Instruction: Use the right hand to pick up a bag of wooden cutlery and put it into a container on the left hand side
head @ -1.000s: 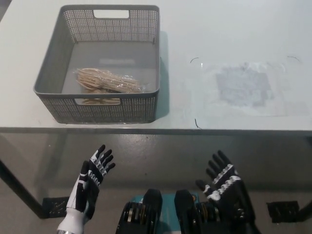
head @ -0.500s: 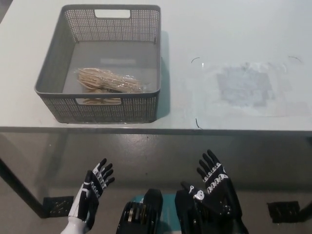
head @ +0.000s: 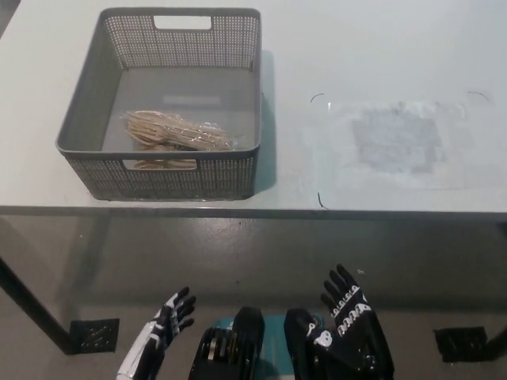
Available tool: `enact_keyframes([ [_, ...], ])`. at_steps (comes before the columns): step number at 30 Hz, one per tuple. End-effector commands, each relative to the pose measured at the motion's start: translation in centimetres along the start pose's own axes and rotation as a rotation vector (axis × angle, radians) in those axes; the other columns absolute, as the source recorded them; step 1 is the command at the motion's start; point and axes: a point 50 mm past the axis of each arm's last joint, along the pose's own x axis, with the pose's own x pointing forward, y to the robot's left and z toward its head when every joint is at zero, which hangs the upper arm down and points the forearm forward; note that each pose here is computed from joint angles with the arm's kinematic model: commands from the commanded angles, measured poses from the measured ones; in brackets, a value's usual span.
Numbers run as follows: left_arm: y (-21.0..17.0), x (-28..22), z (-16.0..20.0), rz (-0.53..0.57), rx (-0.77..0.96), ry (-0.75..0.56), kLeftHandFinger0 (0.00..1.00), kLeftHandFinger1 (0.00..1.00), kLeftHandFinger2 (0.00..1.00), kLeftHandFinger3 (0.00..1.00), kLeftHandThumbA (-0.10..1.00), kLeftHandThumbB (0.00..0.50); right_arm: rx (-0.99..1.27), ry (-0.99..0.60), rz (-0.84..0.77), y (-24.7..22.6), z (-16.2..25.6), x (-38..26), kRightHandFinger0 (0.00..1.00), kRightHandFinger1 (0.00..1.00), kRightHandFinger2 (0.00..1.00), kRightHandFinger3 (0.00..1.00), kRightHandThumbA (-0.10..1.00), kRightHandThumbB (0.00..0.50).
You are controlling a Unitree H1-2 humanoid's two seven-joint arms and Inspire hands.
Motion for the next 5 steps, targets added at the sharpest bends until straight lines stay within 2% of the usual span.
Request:
enact_keyframes([
  [1,0.14,-0.10,0.78,-0.038,0.073,0.014,1.00,1.00,1.00,1.00,1.00,0.369,-0.025,-0.057,0.030,0.89,1.02,0.17,1.00,1.00,1.00,1.00,1.00,0.000],
  [5,0.22,0.03,0.94,-0.068,0.116,0.019,1.00,1.00,1.00,1.00,1.00,0.353,-0.026,-0.015,0.025,0.94,0.92,0.31,1.00,1.00,1.00,1.00,1.00,0.036],
])
